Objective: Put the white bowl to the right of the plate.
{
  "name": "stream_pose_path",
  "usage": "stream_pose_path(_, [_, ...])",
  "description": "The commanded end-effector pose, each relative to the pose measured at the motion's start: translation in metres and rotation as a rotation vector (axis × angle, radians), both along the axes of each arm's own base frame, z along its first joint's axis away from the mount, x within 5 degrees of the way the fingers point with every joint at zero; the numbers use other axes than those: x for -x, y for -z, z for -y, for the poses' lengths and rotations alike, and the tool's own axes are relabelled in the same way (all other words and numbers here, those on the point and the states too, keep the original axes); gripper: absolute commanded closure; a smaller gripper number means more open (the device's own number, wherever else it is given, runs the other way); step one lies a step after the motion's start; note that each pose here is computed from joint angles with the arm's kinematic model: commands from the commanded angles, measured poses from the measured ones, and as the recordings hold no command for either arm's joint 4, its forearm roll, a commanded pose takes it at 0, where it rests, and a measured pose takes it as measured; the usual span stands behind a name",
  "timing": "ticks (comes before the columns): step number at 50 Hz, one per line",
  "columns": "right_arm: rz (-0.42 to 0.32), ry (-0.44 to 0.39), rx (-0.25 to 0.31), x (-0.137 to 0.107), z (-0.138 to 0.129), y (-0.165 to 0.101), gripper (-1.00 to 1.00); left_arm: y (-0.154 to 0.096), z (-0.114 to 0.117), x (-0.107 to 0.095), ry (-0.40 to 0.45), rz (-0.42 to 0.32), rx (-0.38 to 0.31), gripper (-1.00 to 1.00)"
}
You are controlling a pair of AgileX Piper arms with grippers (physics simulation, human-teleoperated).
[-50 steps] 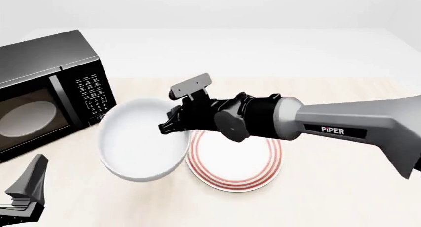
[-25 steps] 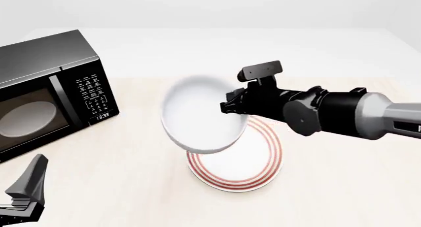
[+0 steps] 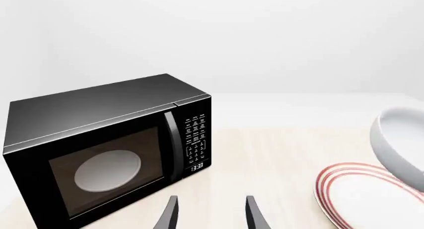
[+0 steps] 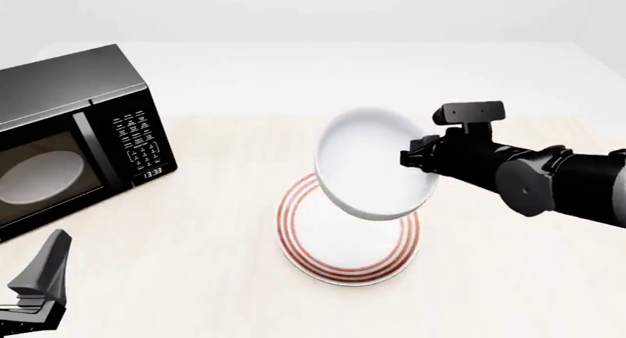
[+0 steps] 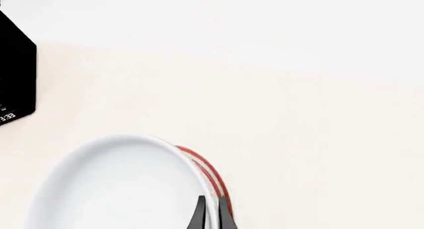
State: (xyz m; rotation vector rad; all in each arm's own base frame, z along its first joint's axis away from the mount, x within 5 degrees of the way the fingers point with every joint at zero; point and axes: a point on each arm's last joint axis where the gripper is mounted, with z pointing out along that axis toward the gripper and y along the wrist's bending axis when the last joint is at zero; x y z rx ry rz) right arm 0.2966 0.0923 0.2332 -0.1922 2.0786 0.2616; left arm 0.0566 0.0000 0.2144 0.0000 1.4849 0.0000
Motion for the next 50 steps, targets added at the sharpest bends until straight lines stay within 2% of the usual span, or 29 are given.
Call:
stream_pose_path(1, [-0.016, 0.161, -0.025, 0.009, 0.045, 0.004, 1.00, 0.000, 0.000, 0.000, 0.000, 0.000, 0.000, -1.00])
stream_pose_path(20, [-0.033, 0.359, -0.024, 0.026, 0.102, 0.017, 1.00, 0.000, 0.000, 0.000, 0.000, 0.000, 0.000, -1.00])
stream_pose_path(28, [-0.055, 0.405, -0.019, 0.027, 0.115, 0.027, 1.00, 0.000, 0.000, 0.000, 0.000, 0.000, 0.000, -1.00])
stream_pose_path(34, [-0.071, 0.474, -0.025, 0.029, 0.133, 0.037, 1.00, 0.000, 0.000, 0.000, 0.000, 0.000, 0.000, -1.00])
stream_pose_path(41, [-0.061, 0.525, -0.035, 0.038, 0.144, 0.030, 1.00, 0.000, 0.000, 0.000, 0.000, 0.000, 0.000, -1.00])
stream_pose_path(50, [-0.064, 0.593, -0.044, 0.047, 0.159, 0.036, 1.00, 0.000, 0.000, 0.000, 0.000, 0.000, 0.000, -1.00])
